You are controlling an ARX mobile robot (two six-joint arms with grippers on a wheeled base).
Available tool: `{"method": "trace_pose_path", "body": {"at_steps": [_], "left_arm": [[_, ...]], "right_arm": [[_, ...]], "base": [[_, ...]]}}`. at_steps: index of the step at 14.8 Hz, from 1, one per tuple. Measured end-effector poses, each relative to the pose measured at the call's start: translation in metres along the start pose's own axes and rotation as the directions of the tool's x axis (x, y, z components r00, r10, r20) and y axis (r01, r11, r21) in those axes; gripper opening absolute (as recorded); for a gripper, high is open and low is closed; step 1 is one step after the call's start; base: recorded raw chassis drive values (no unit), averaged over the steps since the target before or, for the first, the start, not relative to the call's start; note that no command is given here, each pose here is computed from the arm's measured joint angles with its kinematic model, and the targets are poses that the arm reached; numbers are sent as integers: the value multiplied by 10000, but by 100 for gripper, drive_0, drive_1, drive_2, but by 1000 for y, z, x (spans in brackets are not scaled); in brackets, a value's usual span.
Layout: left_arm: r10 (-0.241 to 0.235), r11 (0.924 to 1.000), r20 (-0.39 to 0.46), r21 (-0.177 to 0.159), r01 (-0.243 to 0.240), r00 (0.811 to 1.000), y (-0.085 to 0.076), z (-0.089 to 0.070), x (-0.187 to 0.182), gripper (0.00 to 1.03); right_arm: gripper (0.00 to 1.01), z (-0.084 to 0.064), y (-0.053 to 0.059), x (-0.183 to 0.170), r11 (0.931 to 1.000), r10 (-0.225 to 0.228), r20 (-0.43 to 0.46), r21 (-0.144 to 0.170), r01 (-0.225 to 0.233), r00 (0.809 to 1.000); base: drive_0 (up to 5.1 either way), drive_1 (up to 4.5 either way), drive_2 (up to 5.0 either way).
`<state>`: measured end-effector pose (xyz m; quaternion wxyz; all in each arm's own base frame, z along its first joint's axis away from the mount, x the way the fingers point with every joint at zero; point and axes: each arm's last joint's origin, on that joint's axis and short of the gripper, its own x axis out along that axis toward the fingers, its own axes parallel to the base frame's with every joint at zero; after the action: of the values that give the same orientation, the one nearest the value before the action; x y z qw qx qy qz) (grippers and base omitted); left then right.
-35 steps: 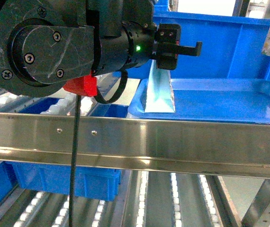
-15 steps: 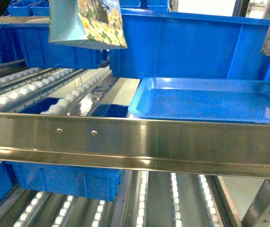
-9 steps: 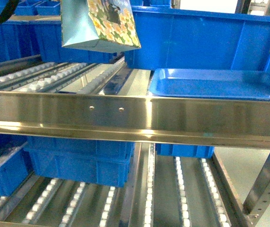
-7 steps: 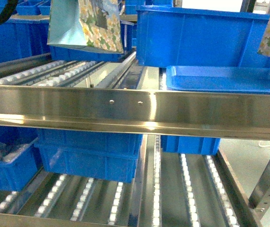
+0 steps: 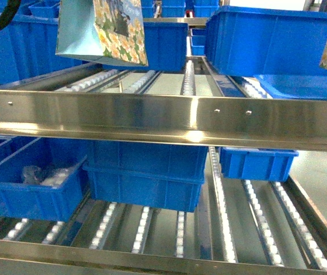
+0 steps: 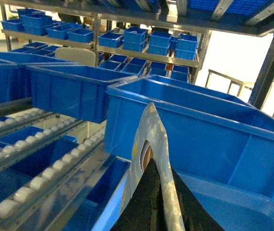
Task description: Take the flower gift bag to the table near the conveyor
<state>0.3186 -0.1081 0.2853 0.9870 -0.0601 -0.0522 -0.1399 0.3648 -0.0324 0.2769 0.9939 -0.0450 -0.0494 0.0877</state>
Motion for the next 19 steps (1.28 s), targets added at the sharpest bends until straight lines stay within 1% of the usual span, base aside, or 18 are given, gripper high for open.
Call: {"method": "trace_pose_path", "body": {"at_steps": [19], "left_arm": [[-3, 10000, -12, 1, 3, 10000, 0, 0, 0, 2]], "right_arm": [[2, 1, 0, 0, 10000, 14, 16, -4, -14, 10000]], "base": [[-487, 142, 339]]}}
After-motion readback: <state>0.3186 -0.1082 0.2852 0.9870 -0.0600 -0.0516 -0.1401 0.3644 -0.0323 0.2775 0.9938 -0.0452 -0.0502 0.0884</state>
